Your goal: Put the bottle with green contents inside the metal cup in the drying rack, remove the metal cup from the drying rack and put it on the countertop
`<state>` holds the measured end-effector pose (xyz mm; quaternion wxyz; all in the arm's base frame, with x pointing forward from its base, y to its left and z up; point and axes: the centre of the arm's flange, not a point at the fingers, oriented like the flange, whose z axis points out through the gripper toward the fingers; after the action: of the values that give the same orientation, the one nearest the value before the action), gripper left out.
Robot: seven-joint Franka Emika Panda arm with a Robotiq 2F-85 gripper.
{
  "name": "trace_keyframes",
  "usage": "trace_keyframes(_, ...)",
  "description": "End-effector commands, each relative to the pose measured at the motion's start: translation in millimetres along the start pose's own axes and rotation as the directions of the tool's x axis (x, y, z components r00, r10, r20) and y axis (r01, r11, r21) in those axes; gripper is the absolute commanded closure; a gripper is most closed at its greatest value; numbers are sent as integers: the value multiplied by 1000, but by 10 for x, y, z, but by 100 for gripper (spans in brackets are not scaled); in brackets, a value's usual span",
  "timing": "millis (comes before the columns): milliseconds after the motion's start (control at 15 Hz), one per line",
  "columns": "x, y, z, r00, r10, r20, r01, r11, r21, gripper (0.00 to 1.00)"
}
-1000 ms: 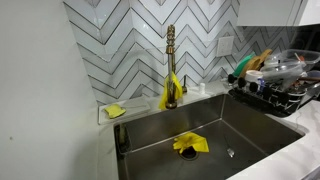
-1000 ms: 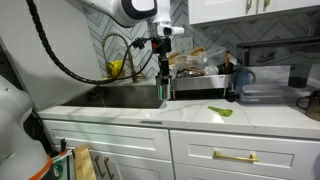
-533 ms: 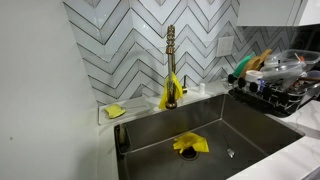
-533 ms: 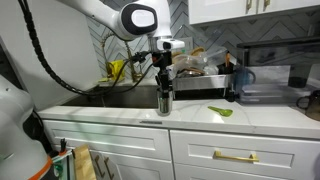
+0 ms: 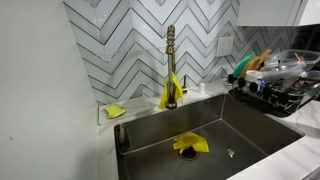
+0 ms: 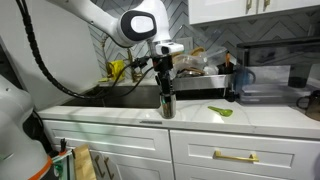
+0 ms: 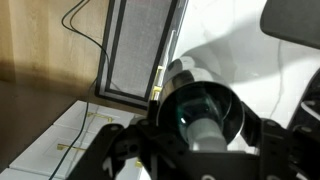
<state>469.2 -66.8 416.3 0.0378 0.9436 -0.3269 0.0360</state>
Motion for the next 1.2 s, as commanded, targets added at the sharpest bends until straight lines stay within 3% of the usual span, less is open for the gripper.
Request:
trace_keyframes(0,-56,2,82,998,50,-44,-50,999,0,50)
trace_keyframes(267,-47,-36,140,994,95,-60,-94,995,18,50)
trace_keyframes(333,-41,-42,143,993,102,-67,-101,995,16,13)
trace_keyframes(467,-15,-28,114,990,118,-73,-117,993,18,1)
trace_keyframes(733,58,29,-77,984,139,-112,-139,990,14,0)
trace_keyframes(1133,262,243,-712,970,174,-170,-169,985,43,0)
